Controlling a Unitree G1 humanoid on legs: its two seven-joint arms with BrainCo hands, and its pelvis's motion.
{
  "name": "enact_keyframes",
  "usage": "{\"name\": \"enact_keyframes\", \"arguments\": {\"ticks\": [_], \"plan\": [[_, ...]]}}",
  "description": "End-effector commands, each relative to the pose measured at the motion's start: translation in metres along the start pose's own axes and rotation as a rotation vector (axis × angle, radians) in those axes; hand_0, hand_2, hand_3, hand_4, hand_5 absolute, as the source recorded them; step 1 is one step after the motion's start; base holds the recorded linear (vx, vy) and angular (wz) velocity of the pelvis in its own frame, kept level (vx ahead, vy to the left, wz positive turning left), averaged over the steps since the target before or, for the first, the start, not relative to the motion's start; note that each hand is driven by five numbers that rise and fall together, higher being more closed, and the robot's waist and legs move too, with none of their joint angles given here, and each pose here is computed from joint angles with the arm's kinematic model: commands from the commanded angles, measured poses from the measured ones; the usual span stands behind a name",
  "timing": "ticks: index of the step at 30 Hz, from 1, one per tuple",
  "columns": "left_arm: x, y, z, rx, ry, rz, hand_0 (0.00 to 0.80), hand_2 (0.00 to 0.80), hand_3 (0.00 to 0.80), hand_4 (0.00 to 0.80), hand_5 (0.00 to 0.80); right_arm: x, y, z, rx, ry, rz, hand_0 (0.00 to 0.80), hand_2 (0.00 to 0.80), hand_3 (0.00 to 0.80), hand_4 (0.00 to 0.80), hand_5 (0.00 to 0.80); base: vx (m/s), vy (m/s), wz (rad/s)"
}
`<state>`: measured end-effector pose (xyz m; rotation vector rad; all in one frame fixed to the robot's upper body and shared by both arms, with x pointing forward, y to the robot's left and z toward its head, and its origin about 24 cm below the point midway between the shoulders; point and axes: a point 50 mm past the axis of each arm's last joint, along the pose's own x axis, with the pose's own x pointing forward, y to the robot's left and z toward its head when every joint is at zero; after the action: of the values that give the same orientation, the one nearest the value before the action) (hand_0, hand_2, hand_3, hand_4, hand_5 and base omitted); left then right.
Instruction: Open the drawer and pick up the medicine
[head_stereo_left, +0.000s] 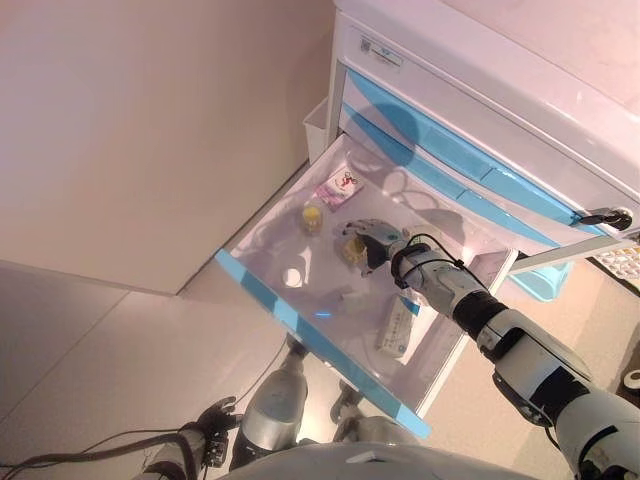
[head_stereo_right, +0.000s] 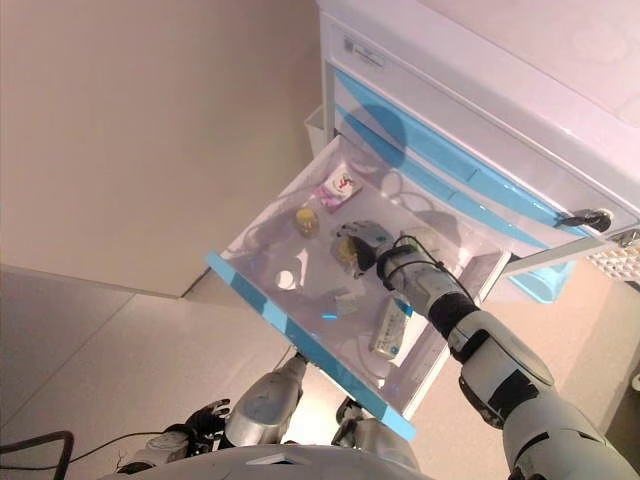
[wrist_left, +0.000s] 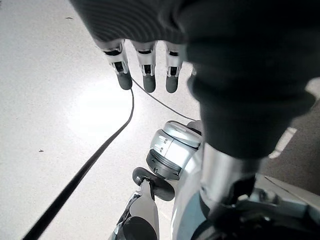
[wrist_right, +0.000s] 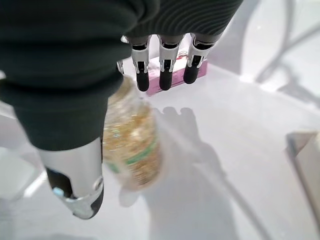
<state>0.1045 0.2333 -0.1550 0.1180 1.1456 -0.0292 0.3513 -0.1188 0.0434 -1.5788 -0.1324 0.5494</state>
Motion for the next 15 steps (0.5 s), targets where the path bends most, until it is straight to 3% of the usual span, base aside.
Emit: {"name": "enact_keyframes", "arguments": {"ticks": [1, 15], "plan": [[0.0011, -0.0031, 0.0049, 0.027, -0.021, -0.024, 0.0, 0.0, 0.0, 0.0, 0.0, 0.0077, -0.0355, 0.0112, -0.09, -0.063, -0.118, 0.0, 0.0, 0.0, 0.0, 0.0, 0.0, 0.0, 0.0], [0.0008, -0.0054, 0.0048, 0.032, -0.024, -0.032, 0.0, 0.0, 0.0, 0.0, 0.0, 0.0084, -0.0343, 0.0152, -0.072, -0.079, -0.102, 0.0, 0.0, 0.0, 0.0, 0.0, 0.0, 0.0, 0.0]]}}
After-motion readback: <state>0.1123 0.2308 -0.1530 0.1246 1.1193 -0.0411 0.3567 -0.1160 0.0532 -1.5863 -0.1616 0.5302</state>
